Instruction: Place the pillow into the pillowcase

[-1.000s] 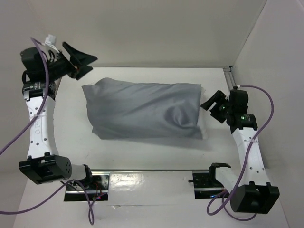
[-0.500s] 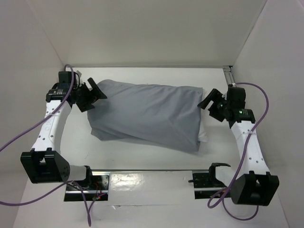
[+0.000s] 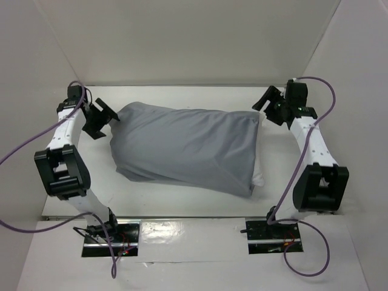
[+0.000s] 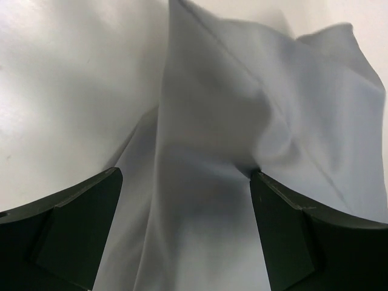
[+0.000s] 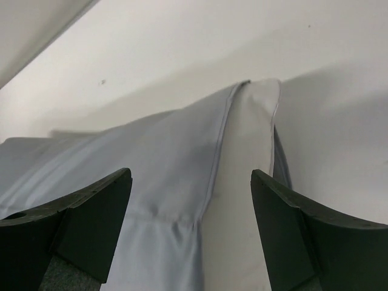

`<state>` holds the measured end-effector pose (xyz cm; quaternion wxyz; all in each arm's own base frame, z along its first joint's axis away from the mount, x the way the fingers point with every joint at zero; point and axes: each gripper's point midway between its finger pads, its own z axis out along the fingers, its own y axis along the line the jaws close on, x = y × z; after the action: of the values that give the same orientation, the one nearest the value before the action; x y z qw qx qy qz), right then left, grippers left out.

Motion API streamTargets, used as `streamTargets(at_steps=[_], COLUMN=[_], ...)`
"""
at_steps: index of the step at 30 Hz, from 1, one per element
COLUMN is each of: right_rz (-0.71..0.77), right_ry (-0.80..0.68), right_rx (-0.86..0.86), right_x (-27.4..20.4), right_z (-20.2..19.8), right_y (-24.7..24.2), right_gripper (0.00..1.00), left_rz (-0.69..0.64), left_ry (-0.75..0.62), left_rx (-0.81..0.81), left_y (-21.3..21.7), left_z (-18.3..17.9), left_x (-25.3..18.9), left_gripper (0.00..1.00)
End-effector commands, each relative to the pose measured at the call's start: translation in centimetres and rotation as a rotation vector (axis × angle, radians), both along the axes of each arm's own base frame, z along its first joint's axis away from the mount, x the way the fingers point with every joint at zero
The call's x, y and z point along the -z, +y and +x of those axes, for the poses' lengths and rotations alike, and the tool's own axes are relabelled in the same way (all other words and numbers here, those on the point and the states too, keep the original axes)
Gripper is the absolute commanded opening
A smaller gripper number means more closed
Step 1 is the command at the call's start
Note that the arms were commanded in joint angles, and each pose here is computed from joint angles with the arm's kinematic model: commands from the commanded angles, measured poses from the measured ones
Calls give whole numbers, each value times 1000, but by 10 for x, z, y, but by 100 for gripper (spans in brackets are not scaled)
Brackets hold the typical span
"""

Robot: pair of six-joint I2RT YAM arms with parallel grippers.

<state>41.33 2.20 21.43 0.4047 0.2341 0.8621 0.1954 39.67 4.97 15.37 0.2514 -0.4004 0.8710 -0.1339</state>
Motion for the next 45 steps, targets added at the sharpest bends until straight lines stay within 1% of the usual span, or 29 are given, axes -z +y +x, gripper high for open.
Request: streamTargets(at_steps=[1,2,3,5,7,8,10,11,12,14,16,17,18,20,21,22,24,25,28,29,31,32,33,36,40,42,43,44,45], right_rz=[-41,-50,-34,-19,-2,8,24,31,39,52,108,129,163,189,193,198,194,194,187,185,180,180,180,177,162,158,151,151,151], right_ry=[-60,-56,-16,-3,11,1,14,2,13,12,1,-39,-34,-60,-69,-70,-86,-86,-87,-75,-67,-67,-67,-58,-43,-34,-36,-36,-36], right_rx=[-25,-32,-68,-85,-103,-118,-118,-129,-137,-153,-178,-200,-199,-228,-236,-243,-245,-245,-250,-241,-245,-245,-245,-237,-238,-230,-235,-235,-235], right_x=[-14,-12,5,9,19,15,23,18,23,22,21,16,22,18,13,13,4,4,2,4,6,6,6,8,12,14,14,14,14], right_z=[38,44,49,55,59,60,64,65,65,67,66,70,68,69,70,70,73,73,73,72,70,70,70,69,67,66,66,66,66], right_y=[-5,-6,-1,2,6,8,10,12,14,17,22,27,26,32,33,34,34,34,34,33,33,33,33,31,30,29,28,28,28], right_gripper=[86,86,85,83,78,75,75,72,72,72,69,65,54,42,36,25,16,14,14,17,28,31,36,38,38,39,39,39,39], left_rz=[-47,-49,-62,-82,-89,-98,-106,-105,-108,-89,-56,-17,-2,7,51,67,123,131,127,119,103,98,75,68,21,-13,-39,-88,-108], left_ry=[-45,-40,-42,-31,-39,-30,-38,-44,-31,-37,-6,12,0,18,51,74,82,86,52,51,41,53,45,32,34,3,-35,-76,-86], left_rx=[16,16,33,56,71,84,110,110,118,130,115,89,82,74,36,5,-49,-79,-114,-129,-98,-92,-77,-49,-9,2,26,65,64], left_y=[-3,-2,-7,-8,-11,-11,-20,-20,-23,-25,-22,-14,-12,-10,4,8,24,36,52,59,62,65,61,59,55,57,56,46,50], left_z=[34,39,45,59,71,76,83,88,90,94,93,91,91,88,84,80,73,68,66,64,71,70,73,77,83,92,99,105,106], left_x=[-5,-2,1,12,12,22,25,24,31,30,37,43,36,38,42,42,38,37,29,28,32,35,35,37,54,56,64,57,62], left_gripper=[100,100,100,100,100,100,100,100,100,100,100,100,100,99,99,99,100,100,100,100,100,100,100,100,100,100,99,97,96])
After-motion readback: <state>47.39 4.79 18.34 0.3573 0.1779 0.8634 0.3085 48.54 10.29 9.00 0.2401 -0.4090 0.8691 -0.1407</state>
